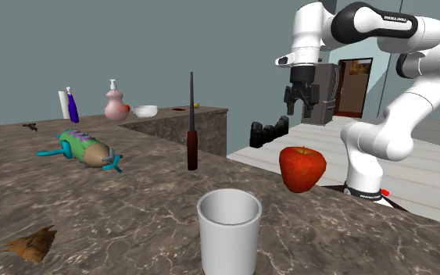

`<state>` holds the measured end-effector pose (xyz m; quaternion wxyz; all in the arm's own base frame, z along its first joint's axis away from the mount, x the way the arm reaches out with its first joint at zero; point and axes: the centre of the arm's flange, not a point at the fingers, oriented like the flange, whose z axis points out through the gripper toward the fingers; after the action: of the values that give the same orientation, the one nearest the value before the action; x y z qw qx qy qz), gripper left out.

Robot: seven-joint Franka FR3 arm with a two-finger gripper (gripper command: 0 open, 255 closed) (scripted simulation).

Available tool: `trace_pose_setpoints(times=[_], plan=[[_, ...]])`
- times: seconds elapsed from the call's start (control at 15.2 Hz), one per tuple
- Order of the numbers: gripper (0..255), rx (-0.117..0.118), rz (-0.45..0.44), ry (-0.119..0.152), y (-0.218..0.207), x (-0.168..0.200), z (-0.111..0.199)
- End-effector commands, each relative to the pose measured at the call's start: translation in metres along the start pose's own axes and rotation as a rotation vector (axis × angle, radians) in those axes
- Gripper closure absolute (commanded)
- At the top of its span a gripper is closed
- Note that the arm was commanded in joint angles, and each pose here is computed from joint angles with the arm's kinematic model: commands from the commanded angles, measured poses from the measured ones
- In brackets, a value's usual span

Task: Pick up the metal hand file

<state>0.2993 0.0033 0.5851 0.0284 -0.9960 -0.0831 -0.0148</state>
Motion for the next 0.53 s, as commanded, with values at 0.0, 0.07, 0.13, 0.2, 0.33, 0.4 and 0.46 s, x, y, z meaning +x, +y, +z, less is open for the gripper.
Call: trace_pose_setpoints(times=[0.0,0.07,0.13,0.2,0.33,0.4,0.46], plan=[[0,0.0,0.0,0.0,0.0,0.0,0.0],[0,-0.007,0.018,0.017,-0.004,0.009,0.004],[0,-0.014,0.035,0.035,-0.009,0.019,0.008],[0,-0.021,0.053,0.052,-0.013,0.029,0.012],[0,-0.035,0.088,0.087,-0.02,0.048,0.02],[0,-0.042,0.106,0.104,-0.023,0.059,0.023],[0,-0.049,0.123,0.122,-0.026,0.069,0.027]])
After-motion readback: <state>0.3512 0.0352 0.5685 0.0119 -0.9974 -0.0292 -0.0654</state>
